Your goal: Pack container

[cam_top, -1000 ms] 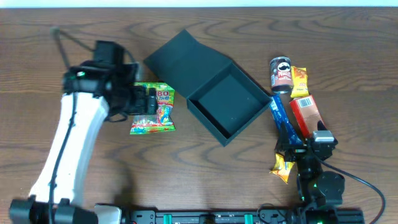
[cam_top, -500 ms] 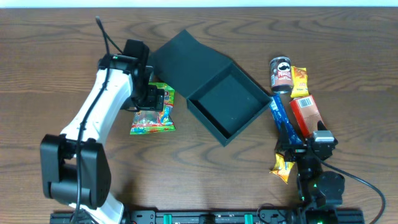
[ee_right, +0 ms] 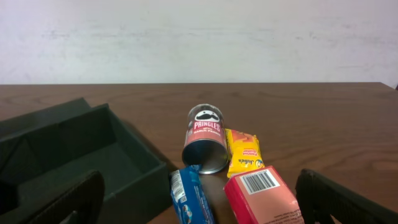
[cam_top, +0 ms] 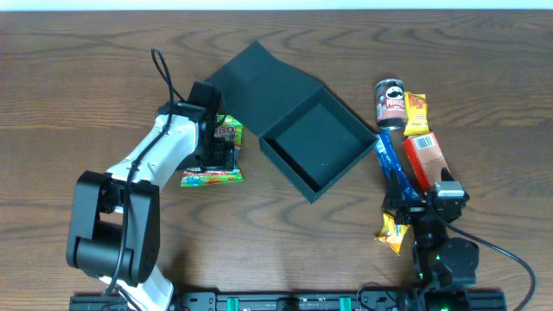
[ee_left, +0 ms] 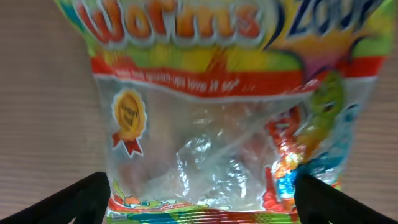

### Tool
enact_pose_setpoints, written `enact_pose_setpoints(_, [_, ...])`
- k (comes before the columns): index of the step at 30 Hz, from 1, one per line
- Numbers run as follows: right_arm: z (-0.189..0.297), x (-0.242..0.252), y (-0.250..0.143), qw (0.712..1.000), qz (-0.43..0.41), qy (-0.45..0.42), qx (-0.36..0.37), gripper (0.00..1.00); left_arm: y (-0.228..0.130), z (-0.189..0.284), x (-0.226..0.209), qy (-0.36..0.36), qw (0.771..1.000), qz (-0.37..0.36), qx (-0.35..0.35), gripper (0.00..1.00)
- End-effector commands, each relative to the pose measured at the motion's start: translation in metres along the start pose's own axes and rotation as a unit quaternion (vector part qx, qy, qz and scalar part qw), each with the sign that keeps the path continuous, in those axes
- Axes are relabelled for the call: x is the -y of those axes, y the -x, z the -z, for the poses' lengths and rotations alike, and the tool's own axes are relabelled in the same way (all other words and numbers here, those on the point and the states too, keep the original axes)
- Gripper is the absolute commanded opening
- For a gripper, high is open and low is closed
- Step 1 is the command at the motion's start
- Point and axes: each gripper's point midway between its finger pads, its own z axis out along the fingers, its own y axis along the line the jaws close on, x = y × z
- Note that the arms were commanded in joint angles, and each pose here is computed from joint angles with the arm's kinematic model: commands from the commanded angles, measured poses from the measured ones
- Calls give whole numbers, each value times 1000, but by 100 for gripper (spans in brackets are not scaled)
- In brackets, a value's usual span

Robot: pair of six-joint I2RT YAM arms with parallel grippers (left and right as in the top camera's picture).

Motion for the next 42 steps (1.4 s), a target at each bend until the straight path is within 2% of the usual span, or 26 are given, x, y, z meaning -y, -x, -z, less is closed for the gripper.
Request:
enact_pose_setpoints(1, [0, 2, -1, 1000, 6, -4, -2, 99, 3, 7, 3, 7, 1000, 3, 18, 95])
enact_pose_setpoints(5, [0, 2, -1, 1000, 6, -4, -2, 99, 6, 49, 22, 27, 995, -35, 90, 95])
enact_pose_setpoints(9, [0, 2, -1, 1000, 6, -4, -2, 99, -19, 98, 64, 51, 980, -97, 166, 95])
enact_pose_setpoints(15, [0, 2, -1, 1000, 6, -4, -2, 99, -57, 122, 109, 2, 979, -67, 194, 95])
enact_pose_setpoints(19, [0, 2, -1, 1000, 6, -4, -2, 99, -65, 140, 121, -38, 974, -69, 211, 95])
enact_pose_setpoints(25, [0, 2, -1, 1000, 6, -4, -2, 99, -64, 201, 90, -92, 952, -20, 292, 95])
enact_pose_setpoints(28, [0, 2, -1, 1000, 6, -4, -2, 99, -73, 232, 51, -103, 935, 40, 337, 95])
enact_pose_setpoints(31, [0, 2, -1, 1000, 6, -4, -2, 99, -84, 253, 0, -66, 917, 87, 383, 96])
enact_pose_setpoints(35, [0, 2, -1, 1000, 6, -4, -2, 99, -91, 268, -23, -31, 910, 29, 412, 95])
enact_pose_setpoints(38, [0, 7, 0, 1000, 7, -18, 1, 99, -97, 285, -38, -20, 906, 37, 421, 95])
enact_pose_setpoints(42, [3, 4, 35, 997, -41, -9, 70, 99, -103, 310, -36, -30, 899, -2, 438, 95])
